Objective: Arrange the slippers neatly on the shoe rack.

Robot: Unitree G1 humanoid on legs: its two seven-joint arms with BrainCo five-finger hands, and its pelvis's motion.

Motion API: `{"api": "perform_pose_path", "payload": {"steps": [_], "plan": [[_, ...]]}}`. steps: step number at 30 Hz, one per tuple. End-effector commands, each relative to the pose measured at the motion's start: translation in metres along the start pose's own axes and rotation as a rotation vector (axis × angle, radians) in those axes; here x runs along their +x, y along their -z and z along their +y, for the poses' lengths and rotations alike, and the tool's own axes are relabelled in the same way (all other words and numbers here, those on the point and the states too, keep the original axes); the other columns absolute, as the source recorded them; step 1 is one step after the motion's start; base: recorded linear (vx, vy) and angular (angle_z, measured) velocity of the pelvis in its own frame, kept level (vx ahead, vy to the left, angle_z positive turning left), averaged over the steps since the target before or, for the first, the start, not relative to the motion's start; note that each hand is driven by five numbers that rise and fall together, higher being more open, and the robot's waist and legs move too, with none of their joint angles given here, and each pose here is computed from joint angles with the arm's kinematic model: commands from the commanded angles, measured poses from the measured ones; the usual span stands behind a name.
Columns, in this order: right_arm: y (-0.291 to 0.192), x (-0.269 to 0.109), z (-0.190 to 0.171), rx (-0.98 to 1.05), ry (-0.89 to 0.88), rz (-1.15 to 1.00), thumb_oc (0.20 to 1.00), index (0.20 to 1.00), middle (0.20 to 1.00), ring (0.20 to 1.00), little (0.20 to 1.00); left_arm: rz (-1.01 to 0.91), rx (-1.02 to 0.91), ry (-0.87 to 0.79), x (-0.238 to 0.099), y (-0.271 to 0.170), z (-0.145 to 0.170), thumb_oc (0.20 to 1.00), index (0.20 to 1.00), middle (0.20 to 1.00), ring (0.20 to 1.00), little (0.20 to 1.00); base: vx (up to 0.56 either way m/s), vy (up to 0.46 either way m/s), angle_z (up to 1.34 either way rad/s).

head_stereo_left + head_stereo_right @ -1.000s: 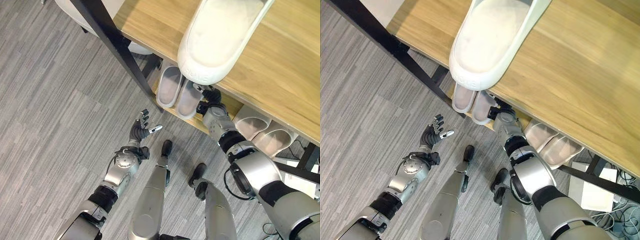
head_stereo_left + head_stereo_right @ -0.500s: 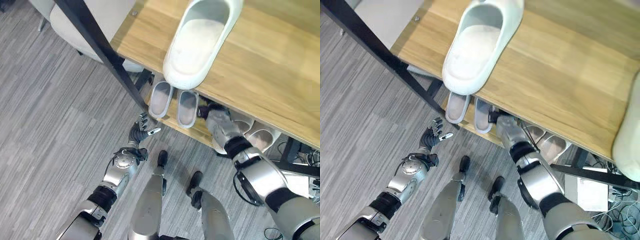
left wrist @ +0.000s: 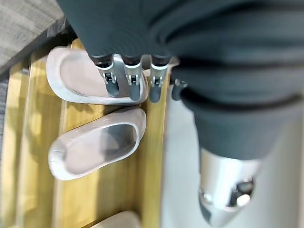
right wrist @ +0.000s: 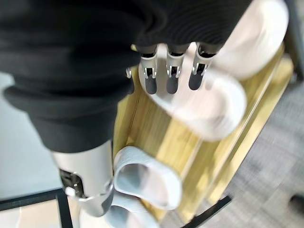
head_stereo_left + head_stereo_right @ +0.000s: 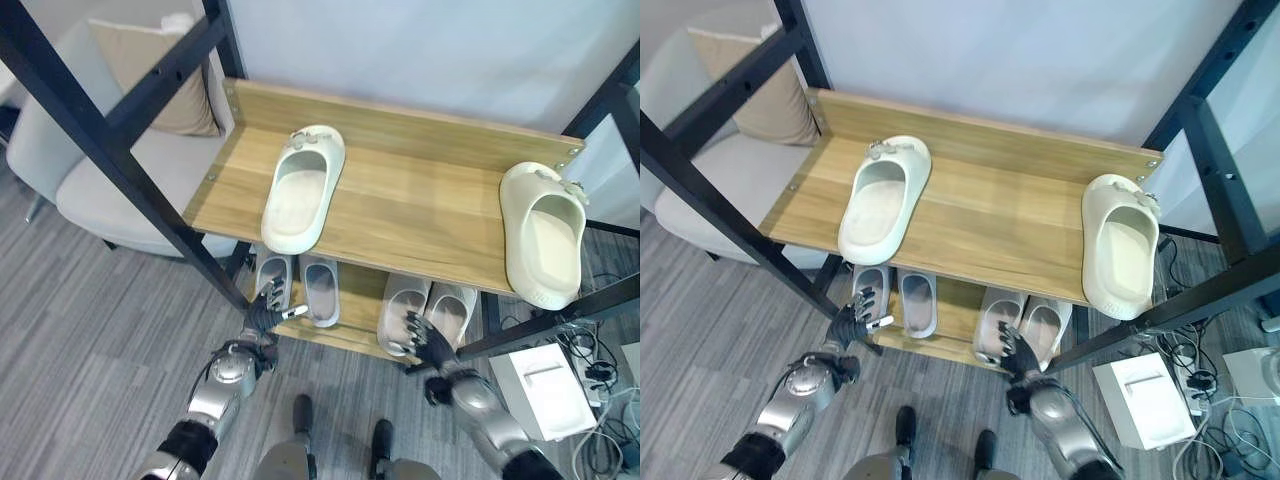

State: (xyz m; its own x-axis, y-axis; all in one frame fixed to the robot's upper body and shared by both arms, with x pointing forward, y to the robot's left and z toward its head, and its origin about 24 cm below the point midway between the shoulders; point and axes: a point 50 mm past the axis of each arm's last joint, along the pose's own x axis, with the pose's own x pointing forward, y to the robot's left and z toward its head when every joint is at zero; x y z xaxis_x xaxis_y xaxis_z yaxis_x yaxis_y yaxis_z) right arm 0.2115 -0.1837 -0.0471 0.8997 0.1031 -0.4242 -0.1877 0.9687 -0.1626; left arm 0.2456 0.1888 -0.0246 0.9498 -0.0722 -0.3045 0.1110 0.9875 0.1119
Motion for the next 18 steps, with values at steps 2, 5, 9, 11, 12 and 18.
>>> {"api": "perform_pose_path", "payload": {"steps": [2,5,9,11,12,18], "plan": [[-0.025,0.000,-0.009,-0.115,-0.046,-0.152,1.000,1.000,1.000,1.000,1.000,-0.103,0.144,0.087,-0.002,-0.019,0.008,1.000,1.000,1.000,1.000,1.000,0.05,0.008,-0.21],[0.004,-0.015,-0.012,-0.072,-0.082,-0.046,1.000,1.000,1.000,1.000,1.000,-0.100,0.260,0.173,-0.011,-0.018,0.008,1.000,1.000,1.000,1.000,1.000,0.04,0.002,-0.24],[0.038,-0.029,-0.014,-0.038,-0.121,0.092,1.000,1.000,1.000,1.000,1.000,-0.139,0.586,0.350,-0.014,-0.028,0.000,1.000,1.000,1.000,1.000,1.000,0.01,-0.007,-0.12],[0.050,-0.032,-0.014,-0.031,-0.121,0.141,1.000,1.000,1.000,1.000,1.000,-0.253,0.784,0.494,-0.010,-0.050,-0.021,1.000,1.000,1.000,1.000,1.000,0.00,-0.026,-0.15],[0.056,-0.031,-0.014,-0.022,-0.110,0.169,1.000,1.000,1.000,1.000,1.000,-0.351,0.856,0.591,-0.008,-0.070,-0.042,1.000,1.000,1.000,1.000,1.000,-0.02,-0.039,-0.01],[0.057,-0.015,-0.015,0.003,-0.057,0.196,1.000,1.000,1.000,1.000,1.000,-0.765,0.848,0.872,-0.025,-0.164,-0.112,1.000,1.000,1.000,1.000,1.000,-0.01,-0.043,-0.01]]}}
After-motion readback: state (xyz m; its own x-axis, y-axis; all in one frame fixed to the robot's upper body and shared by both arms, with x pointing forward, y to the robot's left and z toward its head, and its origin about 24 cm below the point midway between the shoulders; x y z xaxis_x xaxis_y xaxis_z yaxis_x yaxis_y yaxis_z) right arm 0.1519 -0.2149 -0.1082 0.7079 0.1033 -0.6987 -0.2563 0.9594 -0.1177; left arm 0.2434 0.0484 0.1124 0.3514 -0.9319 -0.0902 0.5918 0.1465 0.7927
